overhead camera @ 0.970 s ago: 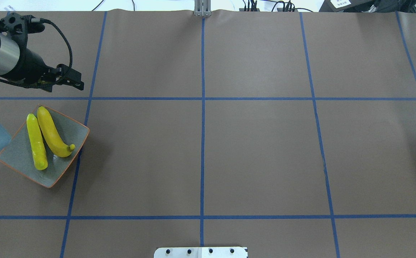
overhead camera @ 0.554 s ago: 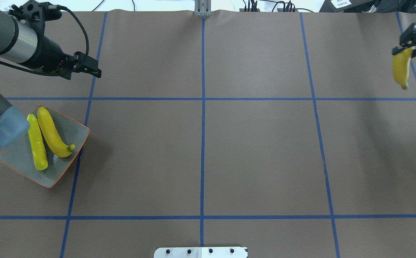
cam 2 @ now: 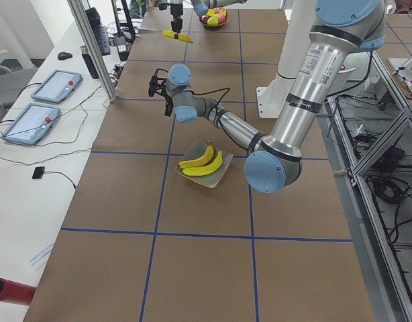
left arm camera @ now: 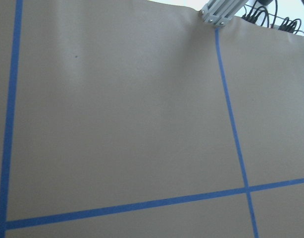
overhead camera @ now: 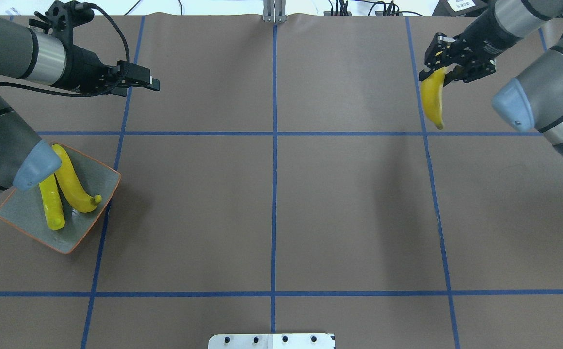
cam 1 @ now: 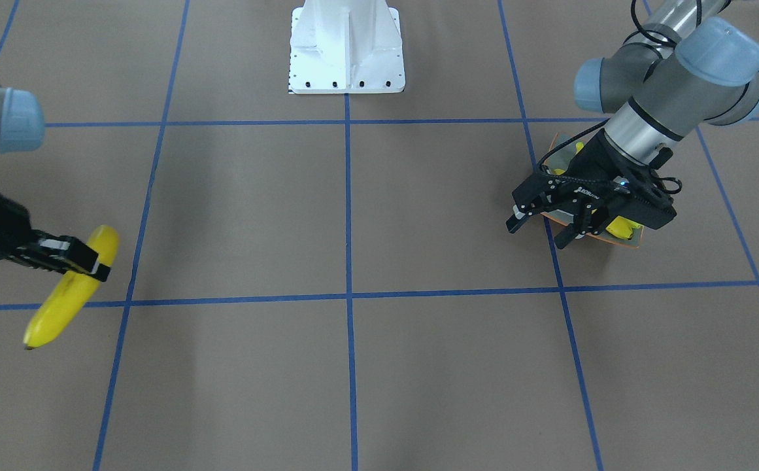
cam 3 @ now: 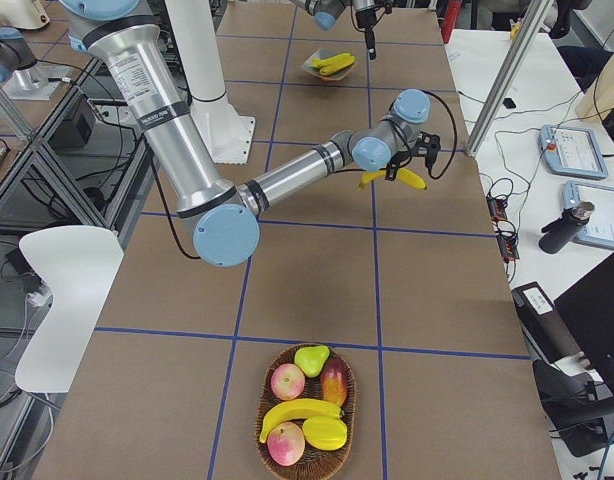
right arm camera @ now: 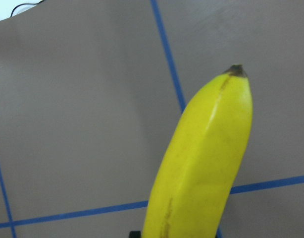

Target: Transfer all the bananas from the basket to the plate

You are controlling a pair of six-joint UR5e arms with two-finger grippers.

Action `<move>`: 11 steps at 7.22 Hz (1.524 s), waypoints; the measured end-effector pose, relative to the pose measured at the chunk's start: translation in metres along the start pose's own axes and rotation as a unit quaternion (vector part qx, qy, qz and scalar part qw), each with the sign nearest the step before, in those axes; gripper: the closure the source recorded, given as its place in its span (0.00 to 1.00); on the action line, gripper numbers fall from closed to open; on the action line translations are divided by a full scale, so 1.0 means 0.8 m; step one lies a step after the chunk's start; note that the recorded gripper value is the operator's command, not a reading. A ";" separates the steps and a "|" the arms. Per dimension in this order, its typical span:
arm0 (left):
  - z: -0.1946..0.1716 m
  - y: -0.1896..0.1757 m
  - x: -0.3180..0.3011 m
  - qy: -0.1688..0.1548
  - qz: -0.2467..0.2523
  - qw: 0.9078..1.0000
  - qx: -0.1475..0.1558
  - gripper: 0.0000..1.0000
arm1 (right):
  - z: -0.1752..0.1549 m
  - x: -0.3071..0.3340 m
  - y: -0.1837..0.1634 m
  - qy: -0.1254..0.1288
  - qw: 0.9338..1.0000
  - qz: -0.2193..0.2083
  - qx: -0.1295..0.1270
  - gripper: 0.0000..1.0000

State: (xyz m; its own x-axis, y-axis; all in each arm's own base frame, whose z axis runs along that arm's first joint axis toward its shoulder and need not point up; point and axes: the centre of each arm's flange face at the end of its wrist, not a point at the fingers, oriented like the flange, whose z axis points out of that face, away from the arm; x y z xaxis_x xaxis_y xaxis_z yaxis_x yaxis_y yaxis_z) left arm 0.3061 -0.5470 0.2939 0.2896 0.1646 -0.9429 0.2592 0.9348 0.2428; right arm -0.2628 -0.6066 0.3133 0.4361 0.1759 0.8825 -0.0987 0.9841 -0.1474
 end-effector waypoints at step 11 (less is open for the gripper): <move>0.090 0.103 0.248 0.191 0.023 0.979 -0.067 0.02 | 0.066 -0.237 0.113 -0.039 0.997 0.020 -0.070 1.00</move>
State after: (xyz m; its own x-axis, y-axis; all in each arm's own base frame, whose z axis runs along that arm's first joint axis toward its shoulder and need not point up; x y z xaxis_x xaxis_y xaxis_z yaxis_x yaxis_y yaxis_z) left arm 0.4514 -0.4603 0.1433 -0.0742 0.2896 -0.9543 0.1237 0.9522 0.2794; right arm -0.4015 -0.5522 0.1558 0.3635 0.2190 0.9055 0.0131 0.9707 -0.2400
